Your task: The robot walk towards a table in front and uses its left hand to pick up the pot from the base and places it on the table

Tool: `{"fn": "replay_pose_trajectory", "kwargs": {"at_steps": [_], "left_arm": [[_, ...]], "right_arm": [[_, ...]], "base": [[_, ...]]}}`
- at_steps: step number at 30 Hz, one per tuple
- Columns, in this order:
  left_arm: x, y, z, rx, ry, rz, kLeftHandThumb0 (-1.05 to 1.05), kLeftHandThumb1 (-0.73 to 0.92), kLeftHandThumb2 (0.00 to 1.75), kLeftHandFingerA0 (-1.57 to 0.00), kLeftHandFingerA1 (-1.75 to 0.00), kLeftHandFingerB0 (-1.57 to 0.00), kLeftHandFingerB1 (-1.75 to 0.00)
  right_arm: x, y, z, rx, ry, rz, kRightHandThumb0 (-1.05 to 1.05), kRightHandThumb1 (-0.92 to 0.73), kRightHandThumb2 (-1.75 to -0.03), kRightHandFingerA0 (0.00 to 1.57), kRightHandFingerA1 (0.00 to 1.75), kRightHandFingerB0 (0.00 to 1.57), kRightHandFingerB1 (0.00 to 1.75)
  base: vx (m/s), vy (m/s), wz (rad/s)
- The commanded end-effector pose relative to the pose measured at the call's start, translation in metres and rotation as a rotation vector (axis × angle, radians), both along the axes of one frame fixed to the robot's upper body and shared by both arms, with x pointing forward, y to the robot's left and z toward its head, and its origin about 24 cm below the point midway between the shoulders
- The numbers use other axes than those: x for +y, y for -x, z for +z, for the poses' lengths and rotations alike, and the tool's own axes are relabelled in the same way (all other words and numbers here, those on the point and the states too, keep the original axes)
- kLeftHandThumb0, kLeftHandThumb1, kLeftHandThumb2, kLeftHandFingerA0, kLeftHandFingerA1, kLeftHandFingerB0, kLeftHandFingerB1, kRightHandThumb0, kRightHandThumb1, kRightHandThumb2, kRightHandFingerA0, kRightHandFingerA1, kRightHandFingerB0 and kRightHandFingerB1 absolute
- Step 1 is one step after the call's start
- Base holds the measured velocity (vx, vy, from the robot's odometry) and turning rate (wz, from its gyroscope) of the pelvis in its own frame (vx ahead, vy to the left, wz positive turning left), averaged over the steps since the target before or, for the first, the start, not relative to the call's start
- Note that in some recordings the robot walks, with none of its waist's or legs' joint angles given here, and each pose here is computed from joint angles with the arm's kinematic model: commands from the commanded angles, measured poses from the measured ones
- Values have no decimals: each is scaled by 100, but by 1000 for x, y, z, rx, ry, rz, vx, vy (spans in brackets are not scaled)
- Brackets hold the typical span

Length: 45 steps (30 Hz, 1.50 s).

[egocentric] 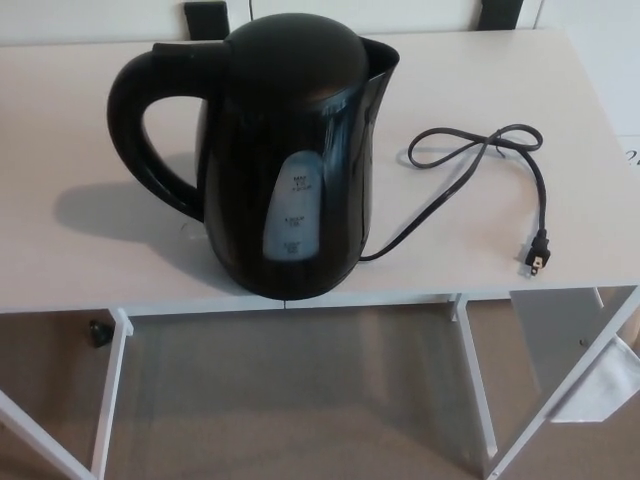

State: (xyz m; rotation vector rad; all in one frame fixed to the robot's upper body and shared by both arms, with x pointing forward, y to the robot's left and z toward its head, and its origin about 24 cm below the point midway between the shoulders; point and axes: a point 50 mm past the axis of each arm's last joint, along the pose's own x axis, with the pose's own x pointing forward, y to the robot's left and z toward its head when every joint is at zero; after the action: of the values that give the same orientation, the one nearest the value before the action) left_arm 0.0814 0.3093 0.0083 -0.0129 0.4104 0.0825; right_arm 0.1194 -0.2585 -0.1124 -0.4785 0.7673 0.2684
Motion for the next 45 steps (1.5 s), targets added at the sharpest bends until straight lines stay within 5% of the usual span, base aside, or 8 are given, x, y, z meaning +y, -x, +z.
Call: {"fn": "replay_pose_trajectory", "kwargs": {"at_steps": [1,15,19,21,24,25,30,45], "left_arm": [[-43,-26,166,-692,22,-431,-44,39,63,-15,-42,-8,-33],[-48,-97,237,-991,-170,-273,-48,42,65,-21,-40,-15,-35],[-49,-130,227,-888,-285,-216,-25,31,87,-7,-50,-7,-50],[-50,-141,221,-849,-304,-207,-41,47,56,-21,-31,-16,-28],[-50,-158,212,-789,-315,-195,-41,47,55,-20,-31,-16,-27],[-49,-171,205,-742,-327,-184,-25,34,87,0,-48,0,-47],[-51,-204,190,-618,-377,-172,-42,46,57,-7,-25,-11,-24],[-62,-238,162,-459,-542,-230,-55,37,70,-6,-27,-8,-23]], "right_arm": [[-10,-2,3,18,48,-9,-36,-63,-58,68,44,53,40],[-11,1,2,27,50,-33,-37,-63,-58,71,45,55,40],[-13,6,1,33,45,-32,-39,-62,-58,71,44,55,40],[-14,8,1,35,46,-30,-38,-63,-58,70,44,54,39],[-14,11,0,36,45,-26,-37,-64,-58,70,44,54,39],[-13,11,0,33,47,-31,-36,-63,-58,70,44,56,40],[-12,11,1,29,43,-37,-36,-63,-58,69,43,55,40],[-12,7,2,25,44,-24,-37,-63,-58,70,44,54,39]], "base": [[-27,-82,1],[-34,-90,2],[-40,-92,1],[-43,-92,0],[-30,-63,1],[0,0,0],[0,0,0],[0,0,0]]}}
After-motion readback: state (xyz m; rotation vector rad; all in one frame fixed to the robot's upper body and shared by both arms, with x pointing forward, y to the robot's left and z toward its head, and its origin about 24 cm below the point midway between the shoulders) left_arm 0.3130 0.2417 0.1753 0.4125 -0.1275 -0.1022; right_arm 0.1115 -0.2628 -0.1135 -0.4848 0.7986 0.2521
